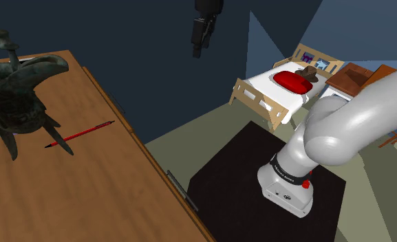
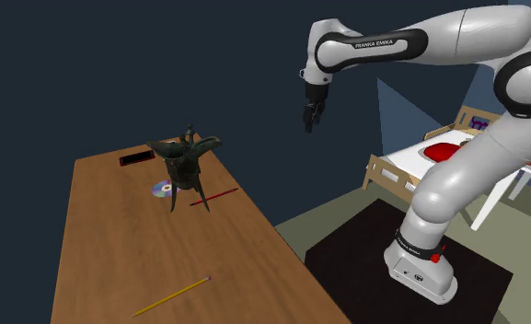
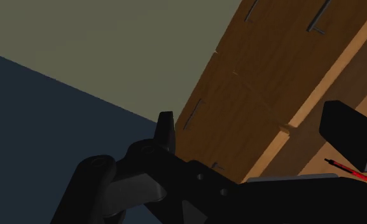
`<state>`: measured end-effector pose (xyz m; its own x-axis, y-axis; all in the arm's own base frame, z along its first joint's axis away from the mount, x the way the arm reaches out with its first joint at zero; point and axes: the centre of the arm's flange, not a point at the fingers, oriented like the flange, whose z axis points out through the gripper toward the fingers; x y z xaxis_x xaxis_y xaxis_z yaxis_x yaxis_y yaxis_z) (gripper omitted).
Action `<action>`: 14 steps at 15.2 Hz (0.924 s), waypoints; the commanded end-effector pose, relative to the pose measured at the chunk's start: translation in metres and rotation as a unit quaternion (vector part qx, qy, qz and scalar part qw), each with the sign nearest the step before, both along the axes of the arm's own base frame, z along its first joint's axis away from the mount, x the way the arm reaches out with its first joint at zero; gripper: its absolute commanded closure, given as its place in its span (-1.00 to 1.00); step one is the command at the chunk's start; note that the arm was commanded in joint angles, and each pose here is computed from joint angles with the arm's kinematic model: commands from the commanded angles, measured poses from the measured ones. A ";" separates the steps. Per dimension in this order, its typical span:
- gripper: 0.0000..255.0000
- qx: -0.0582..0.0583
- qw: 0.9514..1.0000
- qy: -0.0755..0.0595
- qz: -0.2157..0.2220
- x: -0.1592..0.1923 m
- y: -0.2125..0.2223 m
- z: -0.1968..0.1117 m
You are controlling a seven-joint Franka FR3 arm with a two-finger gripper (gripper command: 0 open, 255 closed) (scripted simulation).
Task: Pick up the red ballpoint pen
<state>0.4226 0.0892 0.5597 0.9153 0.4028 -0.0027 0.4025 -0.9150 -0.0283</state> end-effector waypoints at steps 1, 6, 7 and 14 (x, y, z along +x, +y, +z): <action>-1.00 -0.001 0.999 0.001 0.039 0.018 0.017 -0.011; -1.00 -0.003 0.991 0.003 0.133 0.057 0.064 -0.042; -1.00 -0.003 0.988 0.004 0.152 0.063 0.074 -0.048; -1.00 -0.006 0.960 0.007 0.281 0.098 0.150 -0.091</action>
